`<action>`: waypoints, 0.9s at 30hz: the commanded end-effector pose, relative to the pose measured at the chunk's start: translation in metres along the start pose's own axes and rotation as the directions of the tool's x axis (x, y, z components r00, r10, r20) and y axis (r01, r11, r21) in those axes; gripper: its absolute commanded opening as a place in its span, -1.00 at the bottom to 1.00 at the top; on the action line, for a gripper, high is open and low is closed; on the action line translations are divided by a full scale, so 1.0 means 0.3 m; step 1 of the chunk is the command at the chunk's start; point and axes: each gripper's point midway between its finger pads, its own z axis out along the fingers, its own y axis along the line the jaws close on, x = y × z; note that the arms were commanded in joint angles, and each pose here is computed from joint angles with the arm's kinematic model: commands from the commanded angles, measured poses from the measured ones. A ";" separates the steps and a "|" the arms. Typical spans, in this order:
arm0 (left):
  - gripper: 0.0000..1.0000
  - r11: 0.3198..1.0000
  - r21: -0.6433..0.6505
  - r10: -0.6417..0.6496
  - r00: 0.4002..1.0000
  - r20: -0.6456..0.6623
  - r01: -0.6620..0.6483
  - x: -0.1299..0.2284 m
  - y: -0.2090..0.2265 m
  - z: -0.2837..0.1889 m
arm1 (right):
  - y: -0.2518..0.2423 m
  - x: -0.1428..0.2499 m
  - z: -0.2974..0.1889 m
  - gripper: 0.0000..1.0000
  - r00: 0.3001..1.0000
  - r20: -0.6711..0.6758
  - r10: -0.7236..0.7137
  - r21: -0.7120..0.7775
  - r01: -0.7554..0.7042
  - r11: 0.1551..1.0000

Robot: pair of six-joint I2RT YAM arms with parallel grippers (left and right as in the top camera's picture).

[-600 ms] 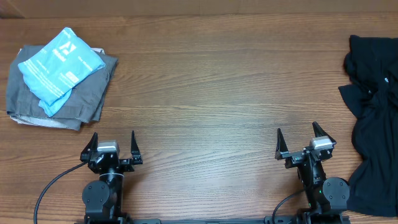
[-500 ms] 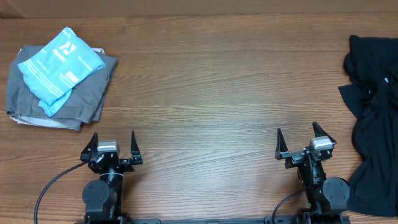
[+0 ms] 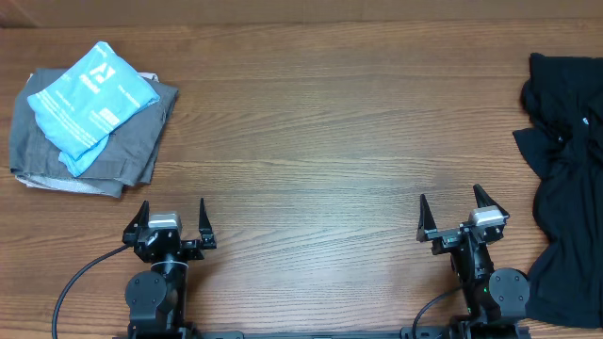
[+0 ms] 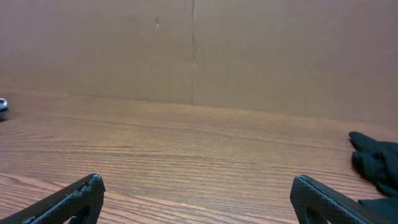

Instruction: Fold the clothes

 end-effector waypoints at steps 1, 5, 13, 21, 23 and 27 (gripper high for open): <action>1.00 1.000 -0.010 0.019 1.000 -0.007 -0.019 0.013 0.005 0.003 | -0.009 0.006 0.000 1.00 1.000 0.004 -0.004 0.014 0.004 1.000; 1.00 1.000 -0.010 0.019 1.000 -0.006 -0.019 0.012 0.005 0.003 | -0.009 0.006 0.000 1.00 1.000 0.004 -0.004 0.014 0.004 1.000; 1.00 1.000 -0.010 0.019 1.000 0.005 -0.019 0.004 0.006 0.000 | -0.009 0.006 0.000 1.00 1.000 0.004 -0.004 0.014 0.004 1.000; 1.00 1.000 -0.010 0.019 1.000 0.005 -0.019 0.004 0.006 0.000 | -0.009 0.006 0.000 1.00 1.000 0.004 -0.004 0.014 0.004 1.000; 1.00 1.000 -0.010 0.019 1.000 0.005 -0.019 0.004 0.006 0.000 | -0.009 0.006 0.000 1.00 1.000 0.004 -0.004 0.014 0.004 1.000; 0.99 1.000 -0.010 0.019 1.000 0.005 -0.019 0.004 0.006 0.000 | -0.009 0.006 0.000 1.00 1.000 0.004 -0.004 0.014 0.004 1.000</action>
